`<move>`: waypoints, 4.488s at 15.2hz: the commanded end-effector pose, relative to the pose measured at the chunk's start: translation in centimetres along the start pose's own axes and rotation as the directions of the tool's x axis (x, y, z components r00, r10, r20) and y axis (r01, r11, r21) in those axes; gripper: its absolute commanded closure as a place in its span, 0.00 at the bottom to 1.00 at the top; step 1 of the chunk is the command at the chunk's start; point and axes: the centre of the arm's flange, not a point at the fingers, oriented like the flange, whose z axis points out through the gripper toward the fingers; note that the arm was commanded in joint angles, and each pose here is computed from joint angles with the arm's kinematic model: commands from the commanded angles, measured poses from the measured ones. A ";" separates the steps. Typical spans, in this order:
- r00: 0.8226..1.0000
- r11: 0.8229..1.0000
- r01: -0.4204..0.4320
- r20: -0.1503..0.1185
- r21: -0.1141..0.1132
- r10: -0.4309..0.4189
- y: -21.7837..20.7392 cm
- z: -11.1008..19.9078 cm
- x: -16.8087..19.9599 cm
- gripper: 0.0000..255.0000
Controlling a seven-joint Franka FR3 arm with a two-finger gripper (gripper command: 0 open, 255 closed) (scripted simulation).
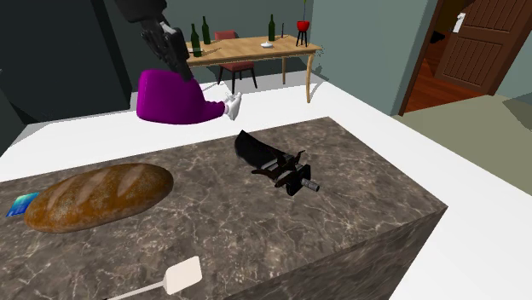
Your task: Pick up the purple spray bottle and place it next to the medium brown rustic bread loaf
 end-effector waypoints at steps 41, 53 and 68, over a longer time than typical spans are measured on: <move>1.000 1.000 0.000 -0.001 0.000 0.000 -1.7 20.9 -6.8 1.00; 1.000 1.000 0.000 -0.001 0.000 0.000 -2.0 24.8 -8.1 1.00; 1.000 1.000 0.000 -0.001 0.000 0.000 -2.0 19.8 -8.1 0.00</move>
